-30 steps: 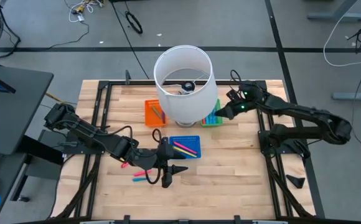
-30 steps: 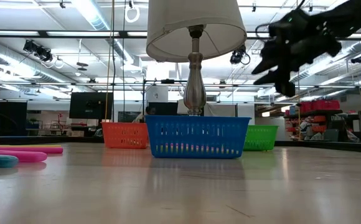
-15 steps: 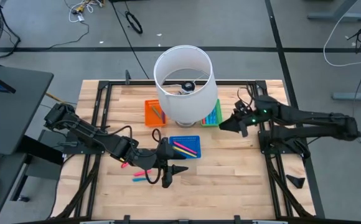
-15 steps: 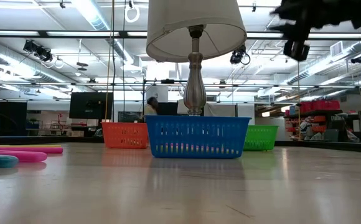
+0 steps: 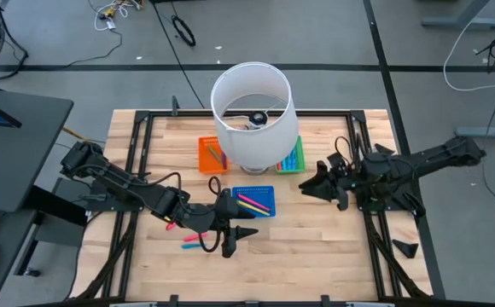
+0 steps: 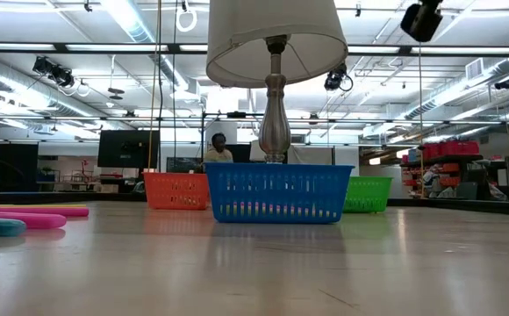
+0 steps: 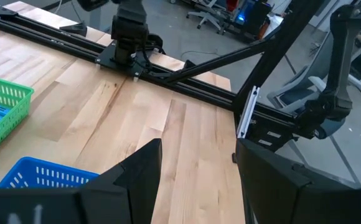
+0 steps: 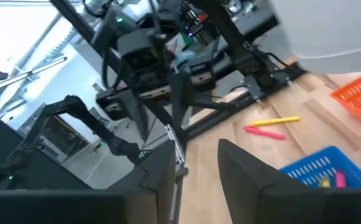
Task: Pick & Place Markers
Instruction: Put the pink small highlighter pen into the orange bin
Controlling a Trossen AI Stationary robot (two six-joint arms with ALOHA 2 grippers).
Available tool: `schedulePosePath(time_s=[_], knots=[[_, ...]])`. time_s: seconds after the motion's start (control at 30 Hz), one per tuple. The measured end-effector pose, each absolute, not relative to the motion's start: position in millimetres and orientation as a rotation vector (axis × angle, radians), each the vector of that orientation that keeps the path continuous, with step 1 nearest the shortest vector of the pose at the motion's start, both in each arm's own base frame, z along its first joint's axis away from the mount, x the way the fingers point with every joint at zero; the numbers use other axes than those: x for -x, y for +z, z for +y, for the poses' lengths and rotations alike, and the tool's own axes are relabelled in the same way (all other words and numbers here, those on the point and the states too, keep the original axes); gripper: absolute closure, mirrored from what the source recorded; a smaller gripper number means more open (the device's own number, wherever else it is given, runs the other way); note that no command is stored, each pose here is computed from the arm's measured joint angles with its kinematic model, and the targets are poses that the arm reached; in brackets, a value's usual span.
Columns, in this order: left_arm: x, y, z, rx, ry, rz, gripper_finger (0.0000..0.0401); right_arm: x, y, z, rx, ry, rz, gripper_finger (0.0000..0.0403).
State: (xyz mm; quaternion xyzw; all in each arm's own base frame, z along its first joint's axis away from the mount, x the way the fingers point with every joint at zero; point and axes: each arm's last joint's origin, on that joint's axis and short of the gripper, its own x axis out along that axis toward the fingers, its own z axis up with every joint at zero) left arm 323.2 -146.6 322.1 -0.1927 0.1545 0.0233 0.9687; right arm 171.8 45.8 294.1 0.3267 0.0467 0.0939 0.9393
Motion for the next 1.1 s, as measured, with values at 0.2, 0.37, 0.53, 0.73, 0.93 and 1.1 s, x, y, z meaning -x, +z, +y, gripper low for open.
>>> schedulePosePath(time_s=[0.2,0.37,0.53,0.73,0.93,1.1], knots=[[-323.2,322.1,-146.6,0.414,0.051,0.312,0.0190,-180.0,292.9,70.2,-0.614,0.227,0.050,0.0284],[-323.2,322.1,-146.6,0.415,0.051,0.312,0.0190,-188.5,289.4,86.2,-0.627,0.270,0.032,0.0284],[-323.1,322.1,-146.6,0.416,0.051,0.312,0.0190,-196.8,283.9,99.0,-0.639,0.307,0.027,0.0284],[-322.6,320.8,-148.5,0.446,-0.008,0.347,0.0190,-203.3,275.3,107.9,-0.633,0.299,0.048,0.0284],[-316.1,306.5,-148.7,0.436,-0.049,0.532,0.0190,-205.2,272.4,109.1,-0.627,0.296,0.061,0.0284],[-308.3,294.1,-146.8,0.426,-0.046,0.695,0.0190,-205.2,272.4,109.0,-0.600,0.296,0.056,0.0284]])
